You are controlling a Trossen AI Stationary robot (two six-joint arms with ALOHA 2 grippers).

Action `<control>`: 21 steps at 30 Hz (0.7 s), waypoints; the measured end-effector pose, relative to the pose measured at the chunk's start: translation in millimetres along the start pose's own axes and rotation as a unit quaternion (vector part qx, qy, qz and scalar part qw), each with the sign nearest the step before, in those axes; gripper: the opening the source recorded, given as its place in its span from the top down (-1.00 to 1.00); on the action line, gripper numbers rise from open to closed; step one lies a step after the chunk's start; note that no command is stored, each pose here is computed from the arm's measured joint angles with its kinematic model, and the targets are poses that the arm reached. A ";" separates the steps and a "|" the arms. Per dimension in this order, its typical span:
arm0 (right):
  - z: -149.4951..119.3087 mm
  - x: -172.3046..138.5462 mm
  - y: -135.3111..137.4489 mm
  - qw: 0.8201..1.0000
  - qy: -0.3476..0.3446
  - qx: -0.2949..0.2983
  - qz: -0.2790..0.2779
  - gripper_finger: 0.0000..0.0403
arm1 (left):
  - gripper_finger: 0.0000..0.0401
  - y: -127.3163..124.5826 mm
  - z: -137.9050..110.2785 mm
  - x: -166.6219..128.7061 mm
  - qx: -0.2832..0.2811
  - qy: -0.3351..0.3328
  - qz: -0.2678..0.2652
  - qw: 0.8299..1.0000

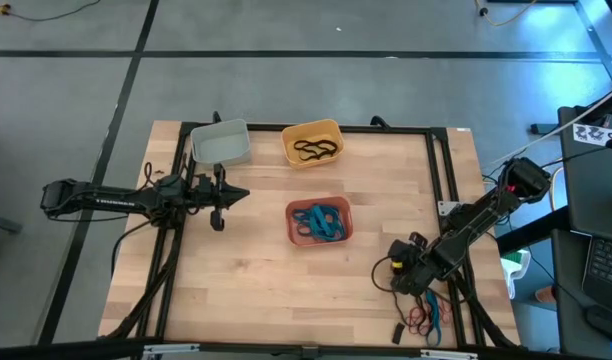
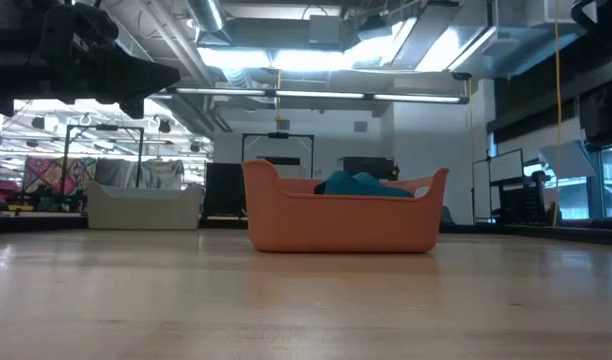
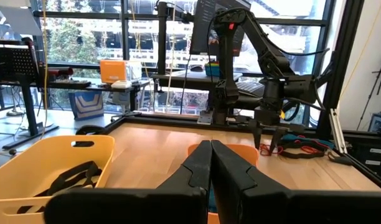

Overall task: Sort rubber bands into baskets
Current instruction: Put the red rubber band into the gray bin

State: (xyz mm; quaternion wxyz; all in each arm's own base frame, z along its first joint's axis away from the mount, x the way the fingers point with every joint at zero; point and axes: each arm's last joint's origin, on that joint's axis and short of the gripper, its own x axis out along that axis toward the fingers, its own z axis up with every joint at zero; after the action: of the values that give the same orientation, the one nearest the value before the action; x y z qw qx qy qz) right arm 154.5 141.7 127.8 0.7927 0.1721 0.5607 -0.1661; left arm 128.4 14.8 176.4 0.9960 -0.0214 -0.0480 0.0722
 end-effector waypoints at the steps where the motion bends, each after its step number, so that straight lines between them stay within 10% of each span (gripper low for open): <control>1: 0.0 0.0 -0.2 1.000 -0.001 -0.001 -0.002 0.27 | 0.97 0.0 0.0 0.0 0.000 0.000 0.000 1.000; 13: 1.4 0.5 1.6 1.000 -0.019 -0.011 0.005 0.95 | 0.97 0.0 0.0 0.0 0.000 0.000 0.000 1.000; 21: 12.3 -4.3 14.0 0.993 -0.105 -0.038 0.025 0.98 | 0.97 0.0 -1.0 0.0 0.002 0.005 0.000 1.000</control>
State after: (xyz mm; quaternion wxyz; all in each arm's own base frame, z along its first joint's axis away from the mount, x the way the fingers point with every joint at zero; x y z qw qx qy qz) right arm 169.8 148.8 136.9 0.8571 0.1378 0.4756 -0.1423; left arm 128.5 14.8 175.3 0.9963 -0.0197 -0.0426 0.0724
